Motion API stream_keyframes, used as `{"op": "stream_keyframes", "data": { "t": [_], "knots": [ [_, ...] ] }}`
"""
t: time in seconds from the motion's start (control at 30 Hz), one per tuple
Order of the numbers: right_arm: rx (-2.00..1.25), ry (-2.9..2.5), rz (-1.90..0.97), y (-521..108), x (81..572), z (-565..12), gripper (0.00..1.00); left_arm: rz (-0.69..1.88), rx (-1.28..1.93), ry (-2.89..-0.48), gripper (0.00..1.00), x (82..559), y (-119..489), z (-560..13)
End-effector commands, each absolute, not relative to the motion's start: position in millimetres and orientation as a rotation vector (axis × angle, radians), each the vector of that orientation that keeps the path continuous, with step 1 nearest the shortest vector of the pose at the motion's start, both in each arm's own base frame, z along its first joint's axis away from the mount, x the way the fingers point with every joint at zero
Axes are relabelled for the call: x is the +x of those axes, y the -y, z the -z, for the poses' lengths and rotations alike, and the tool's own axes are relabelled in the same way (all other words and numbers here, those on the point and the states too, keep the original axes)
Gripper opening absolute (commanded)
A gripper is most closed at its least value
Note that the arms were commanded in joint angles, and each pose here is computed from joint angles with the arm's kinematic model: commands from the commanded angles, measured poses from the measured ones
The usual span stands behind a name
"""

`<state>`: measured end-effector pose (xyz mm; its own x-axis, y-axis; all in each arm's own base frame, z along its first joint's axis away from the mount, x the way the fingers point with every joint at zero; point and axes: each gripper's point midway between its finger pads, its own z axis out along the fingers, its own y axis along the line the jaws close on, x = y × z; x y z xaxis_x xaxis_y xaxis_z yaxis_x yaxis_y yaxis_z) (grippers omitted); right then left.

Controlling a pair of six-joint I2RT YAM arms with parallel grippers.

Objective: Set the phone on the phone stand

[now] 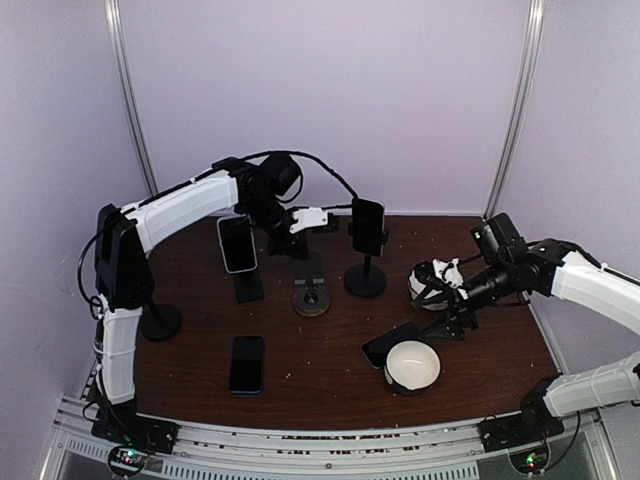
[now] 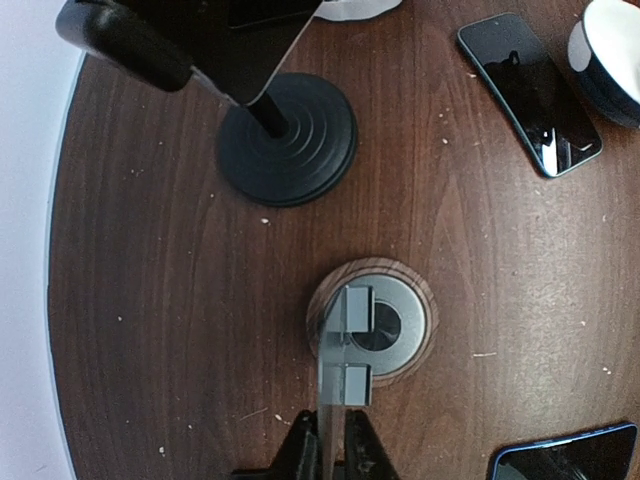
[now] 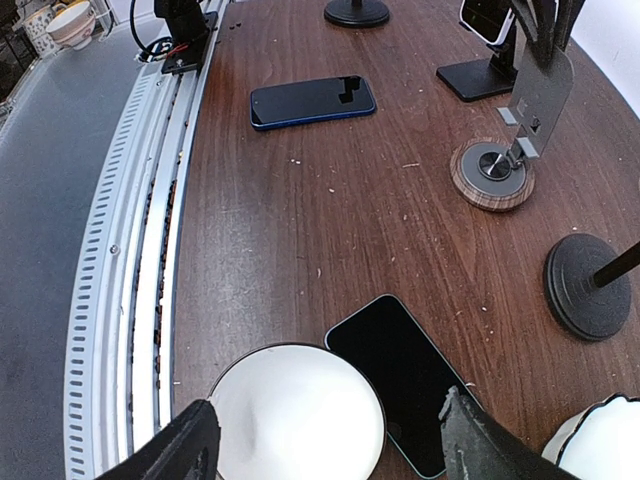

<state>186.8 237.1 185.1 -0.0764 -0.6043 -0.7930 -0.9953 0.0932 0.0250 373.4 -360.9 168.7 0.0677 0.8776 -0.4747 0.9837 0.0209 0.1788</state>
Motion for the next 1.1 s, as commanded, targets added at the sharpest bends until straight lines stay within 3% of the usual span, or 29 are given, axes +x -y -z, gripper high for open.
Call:
{"op": "stream_keyframes", "data": {
  "t": [0.0, 0.1, 0.27, 0.47, 0.57, 0.7, 0.87, 1.07],
  "knots": [
    [-1.586, -1.759, -0.798, -237, 187, -183, 0.78, 0.271, 1.852, -1.842, 0.14, 389, 363, -174],
    [-1.587, -1.762, -0.8, -238, 187, -182, 0.78, 0.259, 1.843, -1.851, 0.17, 394, 363, -172],
    [-1.587, -1.767, -0.804, -238, 187, -182, 0.78, 0.207, 1.793, -1.859, 0.34, 405, 362, -179],
    [-1.58, -1.771, -0.816, -239, 187, -184, 0.78, 0.074, 1.689, -1.781, 0.45, 406, 365, -236],
    [-1.579, -1.769, -0.822, -239, 186, -187, 0.78, -0.049, 1.615, -1.753, 0.49, 386, 365, -273],
    [-1.576, -1.769, -0.812, -239, 188, -188, 0.79, -0.154, 1.506, -1.796, 0.64, 340, 351, -299],
    [-1.578, -1.775, -0.822, -240, 188, -187, 0.79, -0.069, 1.367, -1.987, 0.66, 272, 324, -279],
    [-1.58, -1.795, -0.812, -244, 192, -187, 0.78, 0.01, 0.83, -2.32, 0.66, 235, 276, -219]
  ]
}}
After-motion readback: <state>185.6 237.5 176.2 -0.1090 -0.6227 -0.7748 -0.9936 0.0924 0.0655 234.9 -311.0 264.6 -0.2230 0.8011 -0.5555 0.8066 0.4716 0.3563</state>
